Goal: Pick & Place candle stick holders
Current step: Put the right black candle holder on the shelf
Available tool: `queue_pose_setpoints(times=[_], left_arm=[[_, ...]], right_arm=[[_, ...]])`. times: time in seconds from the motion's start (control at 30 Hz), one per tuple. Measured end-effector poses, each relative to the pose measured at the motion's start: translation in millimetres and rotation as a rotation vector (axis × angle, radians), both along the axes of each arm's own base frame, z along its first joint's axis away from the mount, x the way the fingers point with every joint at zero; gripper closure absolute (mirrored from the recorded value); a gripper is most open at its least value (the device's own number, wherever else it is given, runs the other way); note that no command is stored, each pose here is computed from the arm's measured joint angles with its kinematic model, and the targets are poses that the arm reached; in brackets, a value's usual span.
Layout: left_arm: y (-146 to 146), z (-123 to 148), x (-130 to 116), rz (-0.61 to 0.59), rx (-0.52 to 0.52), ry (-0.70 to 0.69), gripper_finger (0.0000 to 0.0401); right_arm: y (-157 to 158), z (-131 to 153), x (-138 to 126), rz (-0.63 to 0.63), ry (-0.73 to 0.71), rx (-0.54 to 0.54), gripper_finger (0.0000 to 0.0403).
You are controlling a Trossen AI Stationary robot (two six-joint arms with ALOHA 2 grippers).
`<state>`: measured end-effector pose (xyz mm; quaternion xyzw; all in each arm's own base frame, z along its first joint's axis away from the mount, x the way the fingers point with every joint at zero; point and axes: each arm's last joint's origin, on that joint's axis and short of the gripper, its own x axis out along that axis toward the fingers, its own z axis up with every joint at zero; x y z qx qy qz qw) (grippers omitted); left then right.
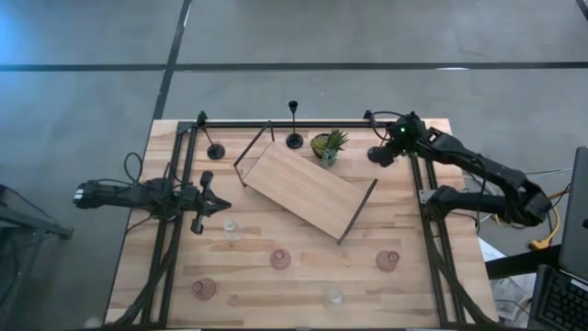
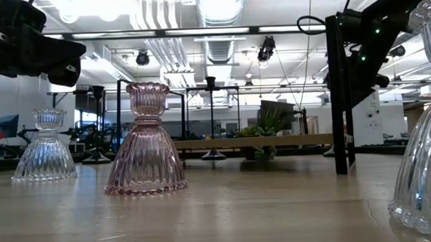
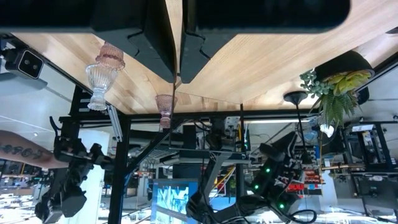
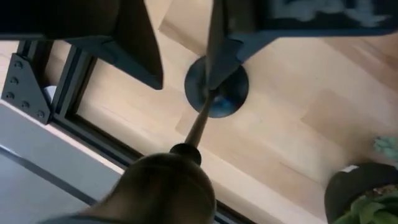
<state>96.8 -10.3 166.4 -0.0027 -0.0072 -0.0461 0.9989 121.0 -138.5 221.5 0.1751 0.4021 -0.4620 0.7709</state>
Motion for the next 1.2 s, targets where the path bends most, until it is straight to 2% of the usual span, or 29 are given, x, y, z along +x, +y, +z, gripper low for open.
queue_pose_setpoints(times=[0.23,0.43,0.6,0.67,0.77,0.8,0.93,1.07,1.2], left_arm=[[0.0,0.1,0.0,0.0,0.0,-0.001,0.0376],[0.0,0.3,0.0,0.0,0.0,-0.003,0.0376],[0.0,0.6,0.0,0.0,-0.001,-0.006,0.0376],[0.0,0.6,0.0,0.0,-0.001,-0.006,0.0376],[0.0,0.6,0.0,0.0,-0.001,-0.006,0.0376],[0.0,0.6,0.0,0.0,-0.001,-0.006,0.0376],[0.0,0.6,0.0,0.0,-0.001,-0.006,0.0376],[0.0,0.6,0.0,0.0,-0.001,-0.006,0.0376],[0.0,0.6,0.0,0.0,-0.001,-0.006,0.0376]], right_arm=[[-9.0,0.6,8.8,0.027,-0.036,-0.061,0.02],[-17.7,-4.7,16.9,0.033,-0.045,-0.078,0.0191],[-22.5,-12.8,21.3,0.031,-0.022,-0.058,0.0241],[-23.4,-15.4,22.1,0.041,-0.004,-0.05,0.0282],[-23.6,-16.5,22.5,0.052,0.009,-0.049,0.0365],[-23.6,-16.0,22.5,0.057,0.007,-0.052,0.0377],[-20.6,-10.0,19.7,0.069,0.003,-0.076,0.0389],[-15.0,10.5,15.2,0.1,-0.042,-0.136,0.039],[-5.3,44.0,12.6,0.233,-0.177,-0.162,0.0392]])
